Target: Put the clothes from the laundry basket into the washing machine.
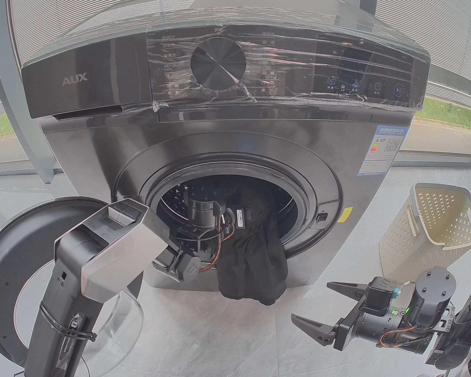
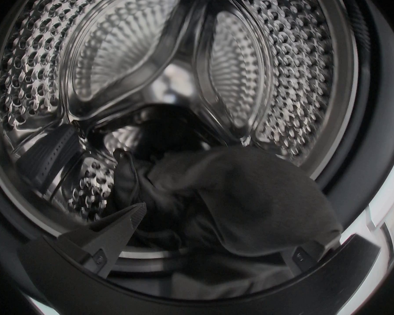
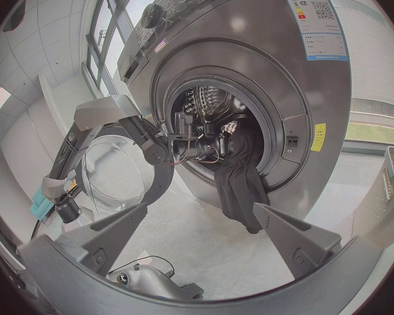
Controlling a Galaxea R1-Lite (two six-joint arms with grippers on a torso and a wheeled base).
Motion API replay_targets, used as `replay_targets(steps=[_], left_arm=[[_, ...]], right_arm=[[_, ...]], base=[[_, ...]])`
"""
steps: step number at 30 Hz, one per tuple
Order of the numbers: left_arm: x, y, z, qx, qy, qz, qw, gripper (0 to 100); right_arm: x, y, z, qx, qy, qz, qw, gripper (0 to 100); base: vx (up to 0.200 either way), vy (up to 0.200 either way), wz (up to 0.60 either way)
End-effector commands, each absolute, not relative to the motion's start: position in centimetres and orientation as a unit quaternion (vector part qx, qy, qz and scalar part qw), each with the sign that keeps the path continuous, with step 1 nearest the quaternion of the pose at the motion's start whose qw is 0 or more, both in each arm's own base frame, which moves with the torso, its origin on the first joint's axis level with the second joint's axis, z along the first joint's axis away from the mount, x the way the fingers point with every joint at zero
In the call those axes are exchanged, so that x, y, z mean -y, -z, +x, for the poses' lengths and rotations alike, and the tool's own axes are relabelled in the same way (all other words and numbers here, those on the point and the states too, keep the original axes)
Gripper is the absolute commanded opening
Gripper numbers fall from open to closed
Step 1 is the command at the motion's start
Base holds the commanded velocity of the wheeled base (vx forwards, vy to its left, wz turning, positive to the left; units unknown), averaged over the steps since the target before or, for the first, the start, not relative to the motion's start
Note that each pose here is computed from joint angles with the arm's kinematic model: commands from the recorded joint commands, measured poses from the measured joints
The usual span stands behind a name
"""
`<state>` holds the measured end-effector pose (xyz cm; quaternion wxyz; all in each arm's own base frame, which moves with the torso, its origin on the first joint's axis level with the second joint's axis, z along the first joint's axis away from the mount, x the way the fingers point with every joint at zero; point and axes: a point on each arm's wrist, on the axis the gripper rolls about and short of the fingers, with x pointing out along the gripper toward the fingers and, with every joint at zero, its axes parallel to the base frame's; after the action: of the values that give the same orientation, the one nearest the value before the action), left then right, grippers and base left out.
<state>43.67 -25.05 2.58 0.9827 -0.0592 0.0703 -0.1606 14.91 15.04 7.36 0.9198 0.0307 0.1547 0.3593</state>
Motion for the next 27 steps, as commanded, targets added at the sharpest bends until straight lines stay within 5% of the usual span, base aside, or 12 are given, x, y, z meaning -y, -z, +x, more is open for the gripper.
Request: replay_targets(steps=[1,11,21,22,27], left_arm=[[25.1,-4.2,39.1,-0.126,0.192,-0.028,0.973,100],[25.7,-2.5,36.6,-0.171,0.255,-0.010,0.952,100],[25.7,1.1,39.3,-0.174,0.242,0.004,0.955,100],[25.6,1.7,39.5,-0.177,0.240,0.007,0.954,0],[25.9,2.5,40.1,-0.172,0.239,0.004,0.956,0]], right_arm=[[-15.0,-7.4,14.8,-0.153,-0.360,0.031,0.920,100],[-14.7,-7.3,14.6,-0.158,-0.359,0.028,0.919,100],[-14.8,-7.3,14.6,-0.158,-0.361,0.029,0.919,100],[-14.8,-7.3,14.6,-0.158,-0.361,0.030,0.919,100],[-14.8,-7.3,14.6,-0.157,-0.362,0.030,0.919,100]], base=[[0.000,0.000,0.00],[0.000,0.000,0.00],[0.000,0.000,0.00],[0.000,0.000,0.00],[0.000,0.000,0.00]])
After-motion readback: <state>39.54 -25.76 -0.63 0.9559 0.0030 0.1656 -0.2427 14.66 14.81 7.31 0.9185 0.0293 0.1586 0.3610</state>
